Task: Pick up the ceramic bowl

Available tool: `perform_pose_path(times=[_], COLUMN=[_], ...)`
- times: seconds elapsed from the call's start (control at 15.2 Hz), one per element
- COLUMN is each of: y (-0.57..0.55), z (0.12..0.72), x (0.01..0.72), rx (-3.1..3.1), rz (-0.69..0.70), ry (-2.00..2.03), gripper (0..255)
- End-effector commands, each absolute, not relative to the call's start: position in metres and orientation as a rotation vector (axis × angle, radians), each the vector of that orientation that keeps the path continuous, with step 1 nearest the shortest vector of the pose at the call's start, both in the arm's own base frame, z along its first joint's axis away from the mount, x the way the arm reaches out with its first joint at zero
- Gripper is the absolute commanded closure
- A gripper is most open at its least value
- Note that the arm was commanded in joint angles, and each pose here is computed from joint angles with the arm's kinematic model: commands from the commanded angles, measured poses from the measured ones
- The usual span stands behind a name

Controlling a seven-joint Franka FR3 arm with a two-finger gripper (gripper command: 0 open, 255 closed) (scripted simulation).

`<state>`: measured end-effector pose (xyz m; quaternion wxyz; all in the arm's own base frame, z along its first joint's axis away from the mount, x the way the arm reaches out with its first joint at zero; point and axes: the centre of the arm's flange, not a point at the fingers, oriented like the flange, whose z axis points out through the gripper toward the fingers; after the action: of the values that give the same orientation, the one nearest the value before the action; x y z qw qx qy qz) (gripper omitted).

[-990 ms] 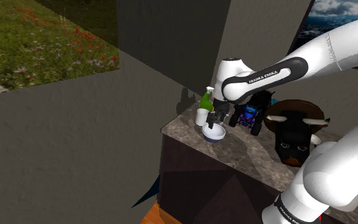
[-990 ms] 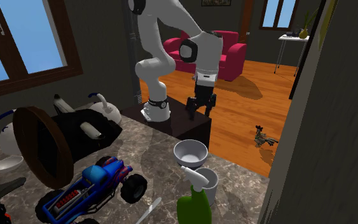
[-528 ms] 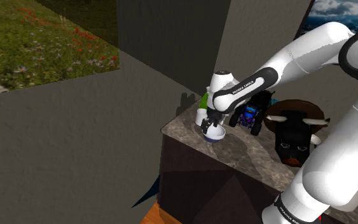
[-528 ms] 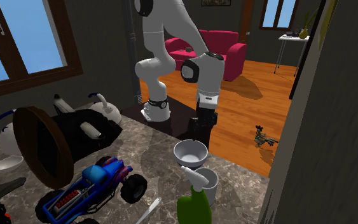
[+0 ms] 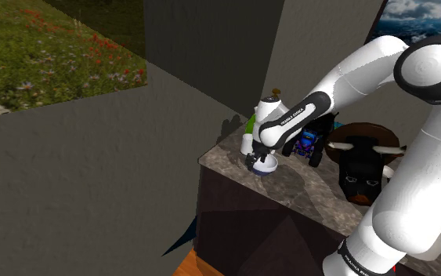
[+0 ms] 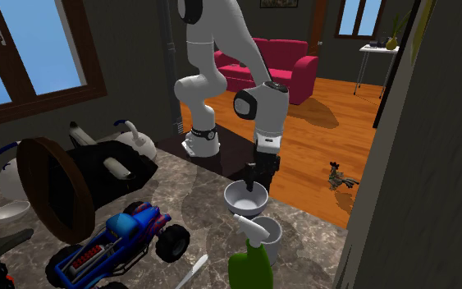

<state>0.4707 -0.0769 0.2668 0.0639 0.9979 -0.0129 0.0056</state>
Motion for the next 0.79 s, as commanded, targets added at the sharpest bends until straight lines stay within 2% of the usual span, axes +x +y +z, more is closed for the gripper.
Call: perform_pose_path(times=[0.0, 0.73], y=[-0.077, -0.077], z=[0.265, 0.276], x=[0.471, 0.471], rx=[3.013, 3.013], rz=[0.018, 0.018], ry=[-0.039, -0.039], gripper=[255, 255])
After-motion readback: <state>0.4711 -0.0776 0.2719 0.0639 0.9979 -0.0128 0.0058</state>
